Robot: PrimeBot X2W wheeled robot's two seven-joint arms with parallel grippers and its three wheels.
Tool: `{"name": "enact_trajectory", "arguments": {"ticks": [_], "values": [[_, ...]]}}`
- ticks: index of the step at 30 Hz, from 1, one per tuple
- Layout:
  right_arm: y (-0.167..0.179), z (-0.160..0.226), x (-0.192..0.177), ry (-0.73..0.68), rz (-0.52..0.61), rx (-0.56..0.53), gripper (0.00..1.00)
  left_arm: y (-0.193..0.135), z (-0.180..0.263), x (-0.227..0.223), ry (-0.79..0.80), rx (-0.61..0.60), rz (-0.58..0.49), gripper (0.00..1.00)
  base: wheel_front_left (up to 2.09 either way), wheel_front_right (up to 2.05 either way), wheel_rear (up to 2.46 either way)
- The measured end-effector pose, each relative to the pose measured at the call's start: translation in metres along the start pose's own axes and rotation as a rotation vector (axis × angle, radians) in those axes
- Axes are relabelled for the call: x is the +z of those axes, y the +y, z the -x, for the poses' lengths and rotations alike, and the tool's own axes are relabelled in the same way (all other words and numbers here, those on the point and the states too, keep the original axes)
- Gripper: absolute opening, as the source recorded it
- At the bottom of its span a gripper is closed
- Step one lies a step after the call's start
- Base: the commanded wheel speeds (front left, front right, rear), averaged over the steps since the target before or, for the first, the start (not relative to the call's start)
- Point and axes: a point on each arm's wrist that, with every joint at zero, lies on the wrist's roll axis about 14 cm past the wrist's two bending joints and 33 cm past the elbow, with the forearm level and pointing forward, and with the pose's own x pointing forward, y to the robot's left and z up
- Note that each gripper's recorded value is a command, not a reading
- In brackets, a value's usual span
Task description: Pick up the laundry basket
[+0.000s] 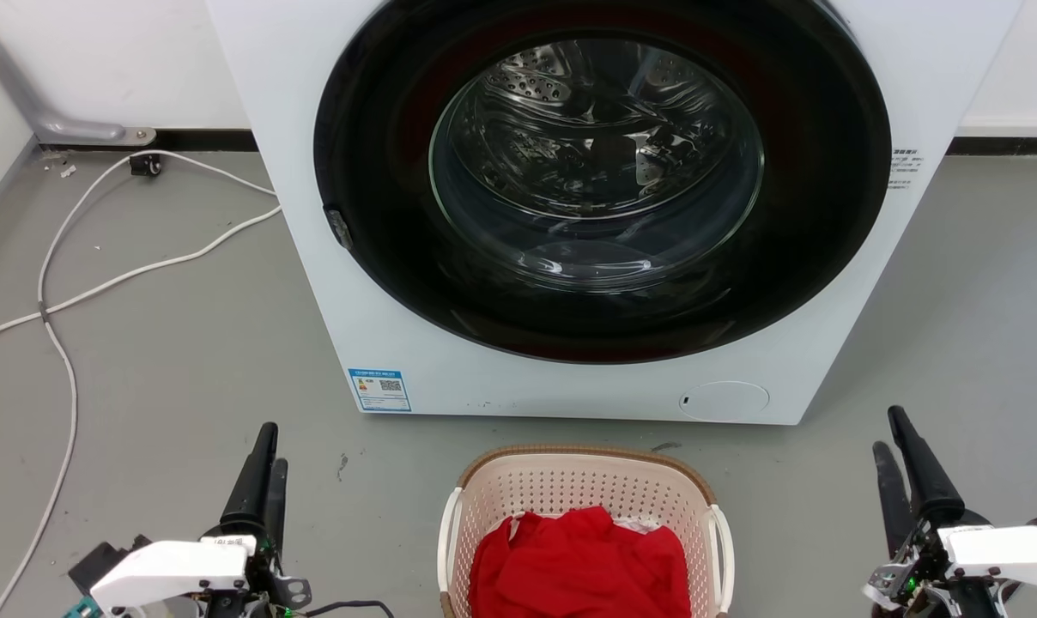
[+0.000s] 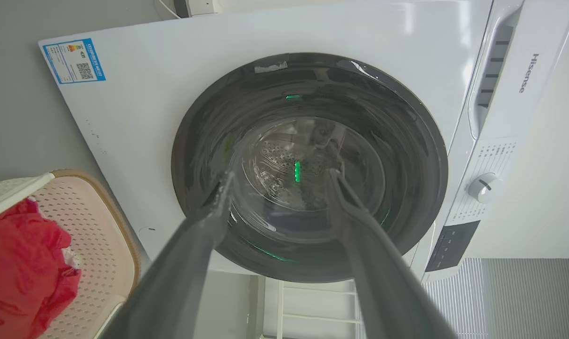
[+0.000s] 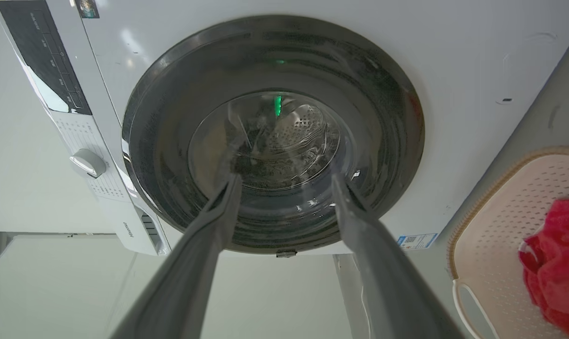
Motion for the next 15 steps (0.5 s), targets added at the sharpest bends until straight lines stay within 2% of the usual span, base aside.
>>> {"name": "enact_trajectory", "arguments": {"ticks": [15], "values": [[0.026,0.002,-0.004,-0.013,0.397,0.076,1.0,-0.022,-0.003,-0.007,-0.009,-0.037,-0.315,1.0,0.0,0.0,0.0]]}}
